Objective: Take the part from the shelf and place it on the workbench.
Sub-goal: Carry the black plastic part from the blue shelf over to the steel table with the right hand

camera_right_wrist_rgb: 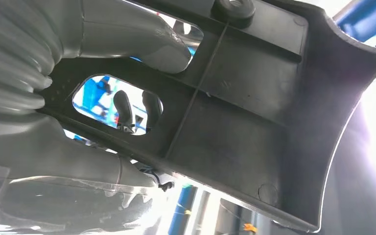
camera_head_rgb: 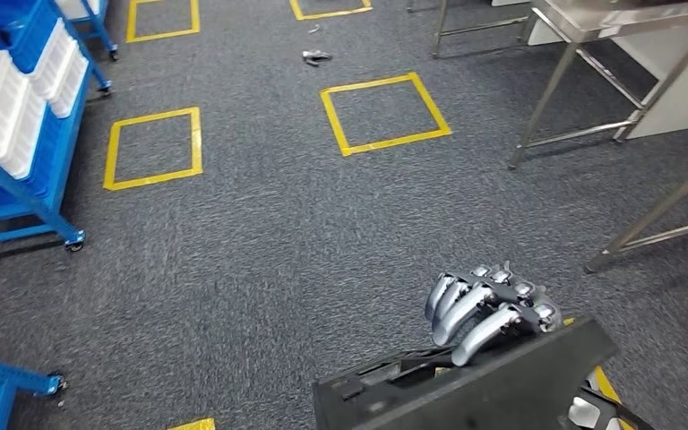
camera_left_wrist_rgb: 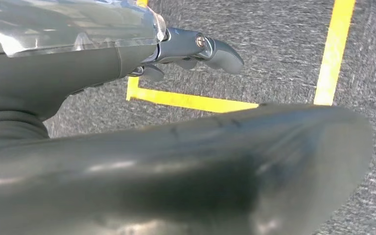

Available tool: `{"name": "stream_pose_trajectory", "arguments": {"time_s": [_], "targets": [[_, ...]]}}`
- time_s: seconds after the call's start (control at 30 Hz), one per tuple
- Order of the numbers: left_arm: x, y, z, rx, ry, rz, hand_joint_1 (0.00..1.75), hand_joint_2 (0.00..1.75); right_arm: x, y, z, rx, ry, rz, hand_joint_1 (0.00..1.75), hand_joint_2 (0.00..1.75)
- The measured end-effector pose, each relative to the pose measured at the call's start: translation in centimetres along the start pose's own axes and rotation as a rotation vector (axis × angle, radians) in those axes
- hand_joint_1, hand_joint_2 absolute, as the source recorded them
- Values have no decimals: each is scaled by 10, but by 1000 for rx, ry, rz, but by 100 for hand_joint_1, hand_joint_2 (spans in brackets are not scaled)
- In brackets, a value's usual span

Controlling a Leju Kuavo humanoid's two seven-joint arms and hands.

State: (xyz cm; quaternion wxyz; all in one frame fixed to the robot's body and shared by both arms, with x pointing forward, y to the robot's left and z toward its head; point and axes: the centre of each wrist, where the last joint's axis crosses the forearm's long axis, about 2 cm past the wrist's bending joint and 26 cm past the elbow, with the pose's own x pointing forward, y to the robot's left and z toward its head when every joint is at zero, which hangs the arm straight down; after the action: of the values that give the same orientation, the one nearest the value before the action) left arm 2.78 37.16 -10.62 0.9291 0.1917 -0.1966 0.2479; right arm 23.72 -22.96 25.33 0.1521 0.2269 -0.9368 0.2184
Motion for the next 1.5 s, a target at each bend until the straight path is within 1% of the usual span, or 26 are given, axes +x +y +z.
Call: {"name": "stream_pose_trajectory", "arguments": {"time_s": [0.1, 0.2, 0.37, 0.73, 0.87, 0.97, 1.1, 1.2, 1.33, 1.5], "targets": [[-1, 1, 0, -9, -4, -9, 0, 0, 1, 0, -3, 4, -30, -61, 127, 175], [1, -1, 0, -22, -20, -12, 0, 0, 3, -4, -9, 13, -66, -88, 127, 175], [4, -2, -1, -32, -37, -6, 0, 0, 6, -8, -17, 16, -109, -97, 127, 175], [5, -2, -2, -25, -45, 17, 0, 0, 7, -9, -23, 18, -134, -100, 127, 175], [5, -5, -1, -8, -33, 45, 0, 0, 5, -13, -32, 23, -158, -105, 127, 175], [5, -7, 0, -3, -16, 45, 0, 0, 4, -13, -37, 23, -150, -108, 127, 175], [5, -12, 1, -23, -18, 44, 0, 0, 2, -12, -44, 30, -158, -115, 127, 175], [1, -13, 2, -48, -28, 48, 0, 0, -1, -8, -44, 33, -141, -132, 127, 175], [0, -16, 3, -64, -28, 48, 0, 0, -4, -4, -45, 32, -115, -146, 127, 175], [-4, -27, 7, -89, -8, 46, 0, 0, -7, -1, -49, 28, -92, -157, 127, 175]]}}
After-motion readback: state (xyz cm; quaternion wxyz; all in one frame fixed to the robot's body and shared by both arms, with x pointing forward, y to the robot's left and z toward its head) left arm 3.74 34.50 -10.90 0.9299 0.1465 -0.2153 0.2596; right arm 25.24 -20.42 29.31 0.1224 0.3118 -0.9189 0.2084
